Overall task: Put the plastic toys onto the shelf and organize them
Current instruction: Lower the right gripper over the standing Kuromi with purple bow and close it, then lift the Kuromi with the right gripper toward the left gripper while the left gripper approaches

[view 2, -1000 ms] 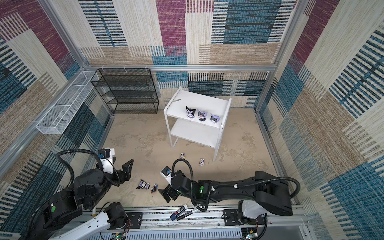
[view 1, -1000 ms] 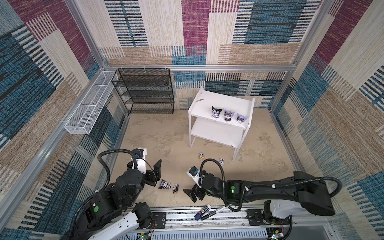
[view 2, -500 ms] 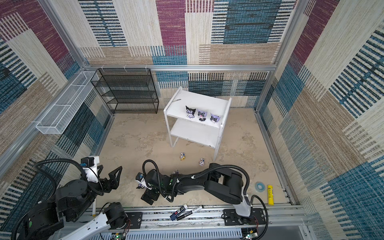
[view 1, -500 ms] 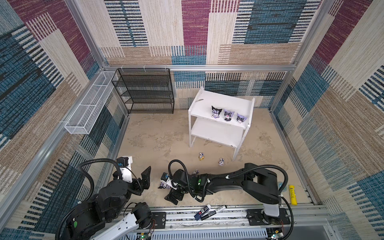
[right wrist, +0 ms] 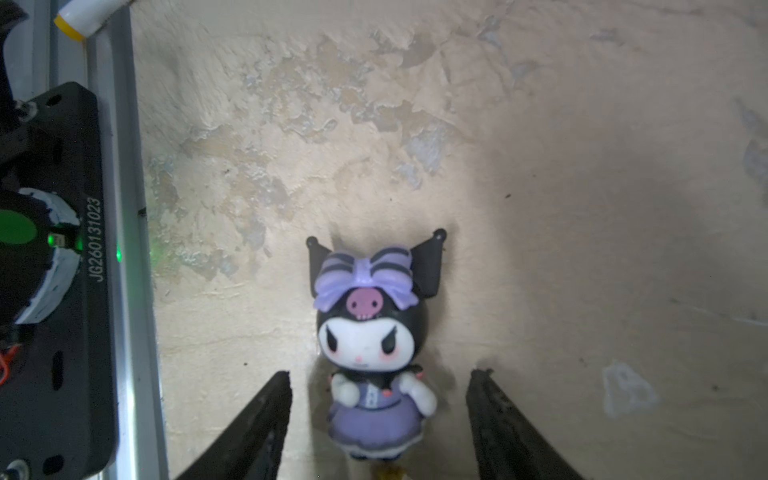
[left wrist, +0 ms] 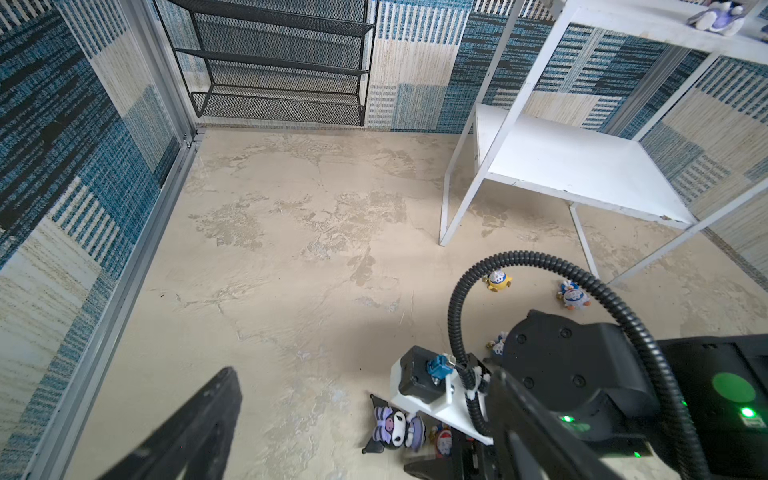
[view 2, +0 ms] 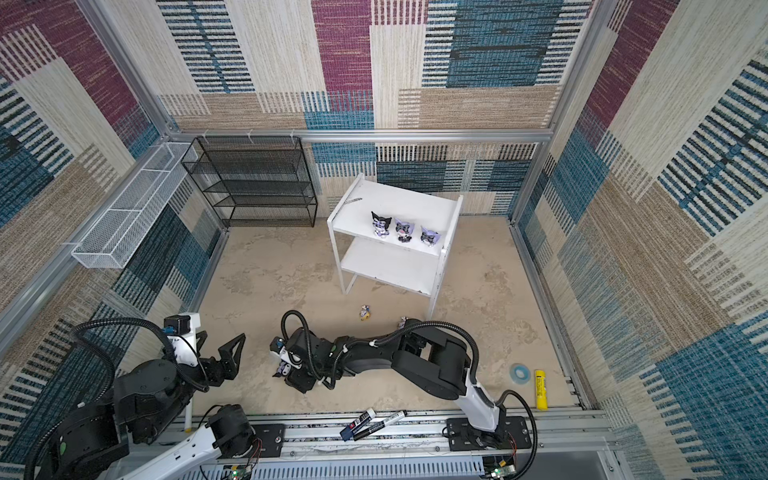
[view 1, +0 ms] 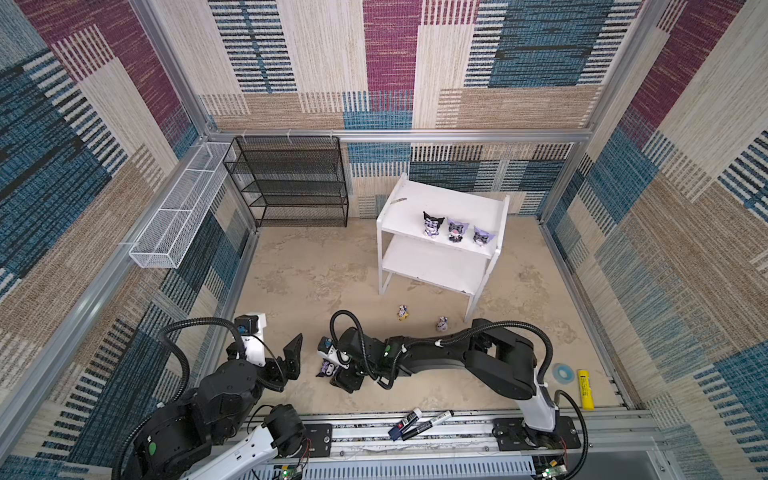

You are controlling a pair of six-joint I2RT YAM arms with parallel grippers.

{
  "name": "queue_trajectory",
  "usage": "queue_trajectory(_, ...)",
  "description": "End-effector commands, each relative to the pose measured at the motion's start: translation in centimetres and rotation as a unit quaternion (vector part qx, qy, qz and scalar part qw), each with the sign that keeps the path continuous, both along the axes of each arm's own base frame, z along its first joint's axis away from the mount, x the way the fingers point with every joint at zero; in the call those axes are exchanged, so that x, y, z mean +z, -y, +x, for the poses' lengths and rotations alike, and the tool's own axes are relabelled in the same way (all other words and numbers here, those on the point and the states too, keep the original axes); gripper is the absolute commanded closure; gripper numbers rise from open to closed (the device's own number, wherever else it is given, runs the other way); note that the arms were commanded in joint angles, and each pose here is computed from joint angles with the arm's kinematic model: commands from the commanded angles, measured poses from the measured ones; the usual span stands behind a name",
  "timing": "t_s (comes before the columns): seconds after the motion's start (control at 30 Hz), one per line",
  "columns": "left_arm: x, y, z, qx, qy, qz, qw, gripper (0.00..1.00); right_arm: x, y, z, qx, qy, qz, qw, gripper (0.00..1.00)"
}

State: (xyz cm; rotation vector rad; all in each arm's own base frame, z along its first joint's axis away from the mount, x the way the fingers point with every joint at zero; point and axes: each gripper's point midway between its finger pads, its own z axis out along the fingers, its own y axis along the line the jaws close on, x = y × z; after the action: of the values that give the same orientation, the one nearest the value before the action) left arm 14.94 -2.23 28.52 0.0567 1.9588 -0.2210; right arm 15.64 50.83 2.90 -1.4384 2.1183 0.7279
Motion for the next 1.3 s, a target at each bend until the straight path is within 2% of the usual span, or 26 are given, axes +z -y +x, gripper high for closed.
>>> queue_trajectory(0.0,0.2,0.0,0.1,0.004,0.005,-0.011,1.000,0.09,-0.7,0.0,-0.3,0.010,-0.008,-0.013,1.000,0.38)
queue_trajectory(0.2,0.2,-0.1,0.0,0.005,0.005,-0.013,1.000,0.09,-0.7,-0.2,-0.3,0.009,-0.010,-0.011,1.000,0.52)
queue_trajectory(0.37,0.2,0.1,0.2,0.005,0.004,-0.011,1.000,0.08,-0.4,0.1,0.0,-0.002,-0.002,-0.011,1.000,0.68)
queue_trajectory(0.5,0.1,0.6,0.3,-0.003,-0.001,-0.007,1.000,0.08,1.1,0.3,0.2,-0.013,0.007,0.015,1.000,0.71)
queue_trajectory(0.6,0.0,1.4,0.6,-0.012,-0.008,-0.003,1.000,0.08,2.9,0.7,0.6,-0.031,0.022,0.040,0.998,0.74)
queue_trajectory(0.8,-0.8,3.9,1.7,-0.029,-0.040,0.003,0.999,0.08,6.7,2.9,2.4,-0.097,0.069,0.086,0.989,0.90)
queue_trajectory(0.9,-0.9,5.6,2.3,-0.039,-0.055,-0.015,0.998,0.08,8.1,4.3,3.1,-0.130,0.092,0.104,0.982,0.99)
queue_trajectory(1.27,-1.5,10.4,4.2,-0.033,-0.113,-0.105,0.987,0.11,12.1,10.0,4.4,-0.234,0.144,0.160,0.948,1.00)
